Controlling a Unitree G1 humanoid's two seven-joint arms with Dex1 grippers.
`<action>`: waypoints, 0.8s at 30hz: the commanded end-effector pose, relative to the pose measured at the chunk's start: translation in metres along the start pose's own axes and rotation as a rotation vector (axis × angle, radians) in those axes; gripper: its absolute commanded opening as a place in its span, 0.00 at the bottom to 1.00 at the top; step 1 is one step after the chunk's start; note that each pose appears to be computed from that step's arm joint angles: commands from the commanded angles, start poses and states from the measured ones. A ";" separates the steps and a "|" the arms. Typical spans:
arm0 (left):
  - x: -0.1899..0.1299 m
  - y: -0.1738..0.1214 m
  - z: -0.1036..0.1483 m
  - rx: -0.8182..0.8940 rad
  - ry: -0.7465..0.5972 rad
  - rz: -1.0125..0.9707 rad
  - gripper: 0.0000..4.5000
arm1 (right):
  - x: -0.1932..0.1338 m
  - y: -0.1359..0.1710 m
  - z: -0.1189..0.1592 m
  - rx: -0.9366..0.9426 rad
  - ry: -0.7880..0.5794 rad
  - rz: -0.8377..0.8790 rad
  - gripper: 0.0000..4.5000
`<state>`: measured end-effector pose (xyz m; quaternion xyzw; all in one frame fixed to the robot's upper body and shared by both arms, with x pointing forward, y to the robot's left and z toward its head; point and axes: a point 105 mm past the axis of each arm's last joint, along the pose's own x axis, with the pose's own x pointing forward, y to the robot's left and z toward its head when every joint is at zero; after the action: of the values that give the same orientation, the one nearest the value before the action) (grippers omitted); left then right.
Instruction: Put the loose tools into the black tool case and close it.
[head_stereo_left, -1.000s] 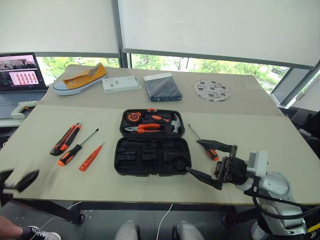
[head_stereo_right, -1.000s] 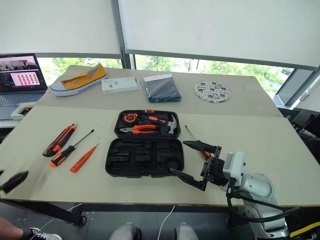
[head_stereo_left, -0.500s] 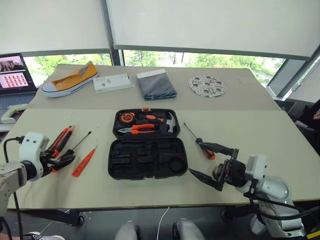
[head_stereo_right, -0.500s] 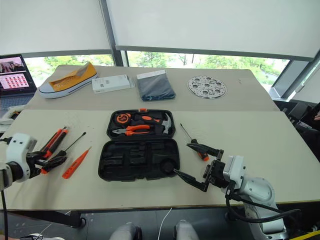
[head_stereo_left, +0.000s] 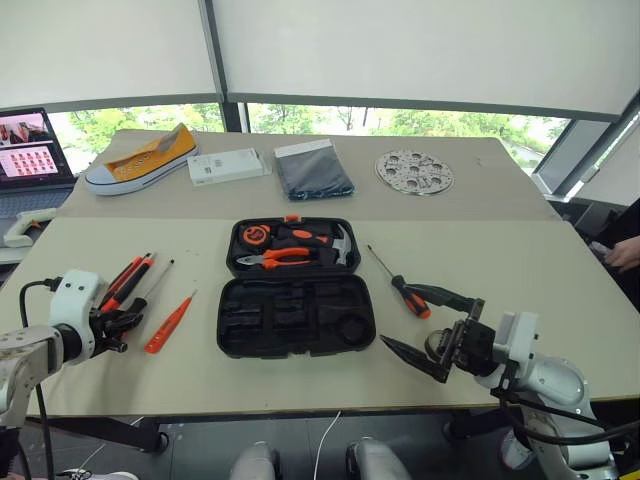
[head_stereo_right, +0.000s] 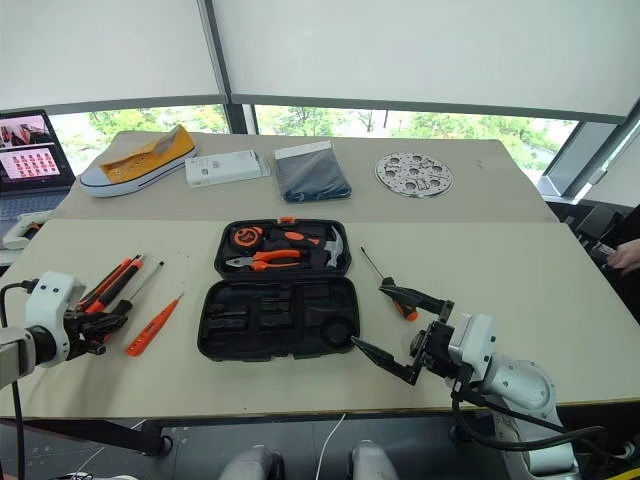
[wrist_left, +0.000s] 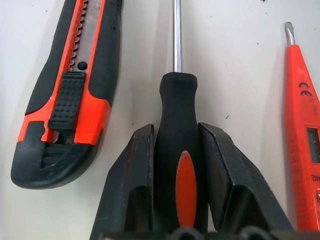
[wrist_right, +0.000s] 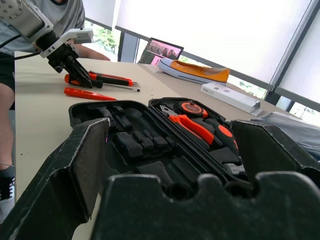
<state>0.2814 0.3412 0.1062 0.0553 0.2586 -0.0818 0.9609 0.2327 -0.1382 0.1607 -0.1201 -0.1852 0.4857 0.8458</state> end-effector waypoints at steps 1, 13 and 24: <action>-0.016 -0.002 0.050 0.089 -0.289 -0.052 0.19 | -0.005 -0.012 0.017 -0.079 -0.022 -0.028 1.00; 0.012 -0.149 0.104 0.788 -0.389 -0.703 0.19 | -0.028 -0.047 0.026 -0.160 0.046 -0.089 1.00; 0.060 -0.169 0.096 1.019 -0.198 -0.731 0.19 | -0.038 -0.037 0.023 -0.155 0.067 -0.121 1.00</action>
<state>0.3456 0.1565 0.1380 0.3846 0.1151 -0.5207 0.7534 0.2398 -0.1881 0.1730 -0.1691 -0.1687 0.4243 0.8735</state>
